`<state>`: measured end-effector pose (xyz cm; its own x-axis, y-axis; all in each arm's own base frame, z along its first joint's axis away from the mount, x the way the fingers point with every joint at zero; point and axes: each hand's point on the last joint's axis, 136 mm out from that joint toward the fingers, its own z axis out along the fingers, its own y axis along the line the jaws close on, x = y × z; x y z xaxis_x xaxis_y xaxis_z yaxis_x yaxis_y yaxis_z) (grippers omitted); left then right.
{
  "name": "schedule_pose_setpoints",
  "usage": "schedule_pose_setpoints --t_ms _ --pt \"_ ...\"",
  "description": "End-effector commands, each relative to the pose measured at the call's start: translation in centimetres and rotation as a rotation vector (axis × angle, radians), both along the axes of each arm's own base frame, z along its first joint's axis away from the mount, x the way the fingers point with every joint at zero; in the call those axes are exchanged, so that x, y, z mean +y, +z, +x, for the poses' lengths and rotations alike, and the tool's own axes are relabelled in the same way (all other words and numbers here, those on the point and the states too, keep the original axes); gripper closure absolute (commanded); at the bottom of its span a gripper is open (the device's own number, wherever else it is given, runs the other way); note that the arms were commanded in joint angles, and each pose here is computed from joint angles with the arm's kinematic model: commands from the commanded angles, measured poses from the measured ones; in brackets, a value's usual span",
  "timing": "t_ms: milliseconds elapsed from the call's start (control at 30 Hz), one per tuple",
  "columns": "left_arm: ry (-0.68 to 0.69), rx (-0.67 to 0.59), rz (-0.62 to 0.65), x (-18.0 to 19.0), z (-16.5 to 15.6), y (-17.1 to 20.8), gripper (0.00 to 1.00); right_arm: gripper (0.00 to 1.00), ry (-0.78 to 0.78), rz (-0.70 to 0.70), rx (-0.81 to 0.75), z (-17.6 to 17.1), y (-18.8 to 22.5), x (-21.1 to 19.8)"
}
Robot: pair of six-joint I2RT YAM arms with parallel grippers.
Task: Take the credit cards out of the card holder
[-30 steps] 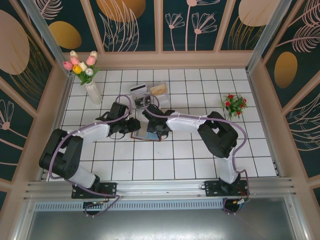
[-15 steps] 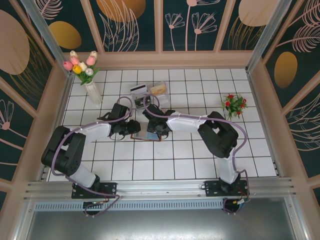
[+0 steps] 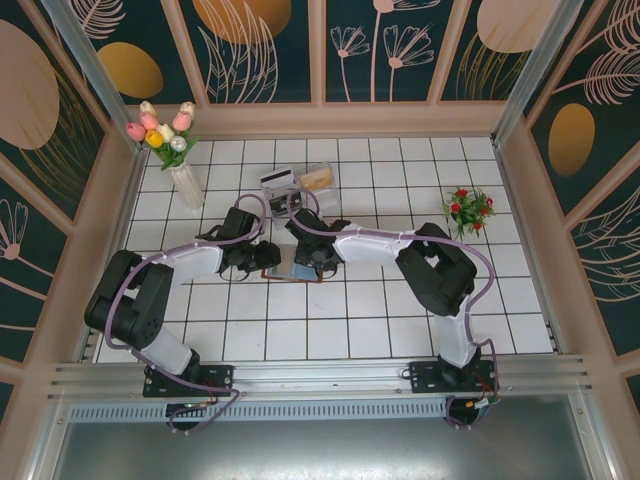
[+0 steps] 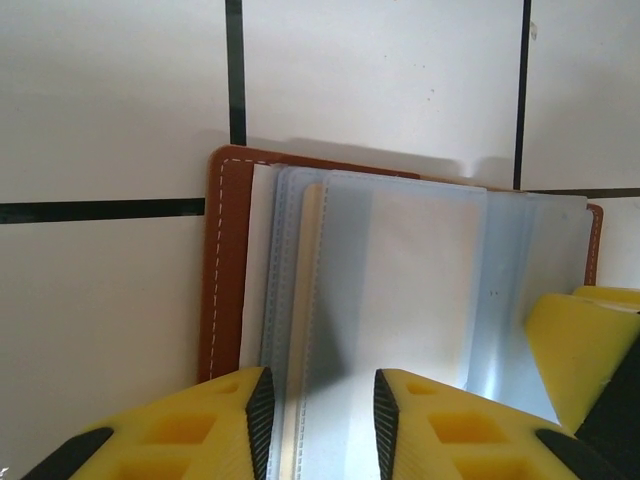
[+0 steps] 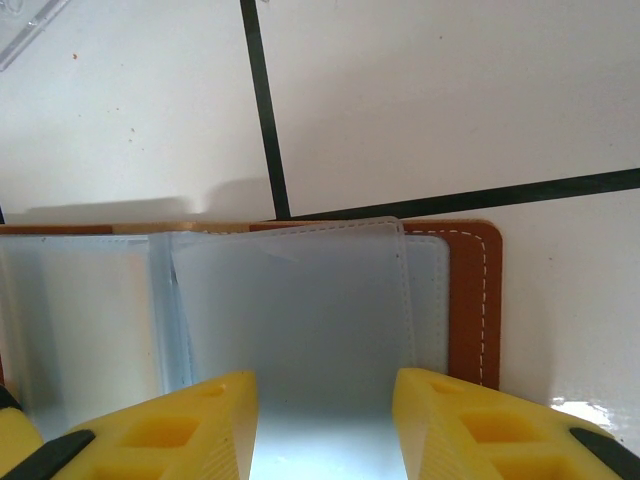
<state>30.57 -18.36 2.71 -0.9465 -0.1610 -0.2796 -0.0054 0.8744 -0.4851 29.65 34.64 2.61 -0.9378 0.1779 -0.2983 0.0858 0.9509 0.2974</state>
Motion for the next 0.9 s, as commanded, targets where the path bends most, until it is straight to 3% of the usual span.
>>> schedule_pose_setpoints --t_ms 0,400,600,867 --pt "-0.005 0.000 0.017 0.2 0.3 0.1 0.68 0.57 -0.005 -0.046 0.068 -1.3 -2.1 -1.5" --pt "-0.006 -0.009 0.067 1.0 0.5 0.1 0.69 0.57 0.000 -0.050 0.072 -1.4 -2.2 -1.6" --pt "-0.037 0.000 -0.002 -0.2 0.2 0.5 0.78 0.57 0.005 -0.042 0.074 -1.4 -2.2 -1.4" --pt "-0.044 0.001 -0.012 -0.4 0.1 0.6 0.77 0.57 0.009 -0.037 0.075 -1.4 -2.2 -1.3"
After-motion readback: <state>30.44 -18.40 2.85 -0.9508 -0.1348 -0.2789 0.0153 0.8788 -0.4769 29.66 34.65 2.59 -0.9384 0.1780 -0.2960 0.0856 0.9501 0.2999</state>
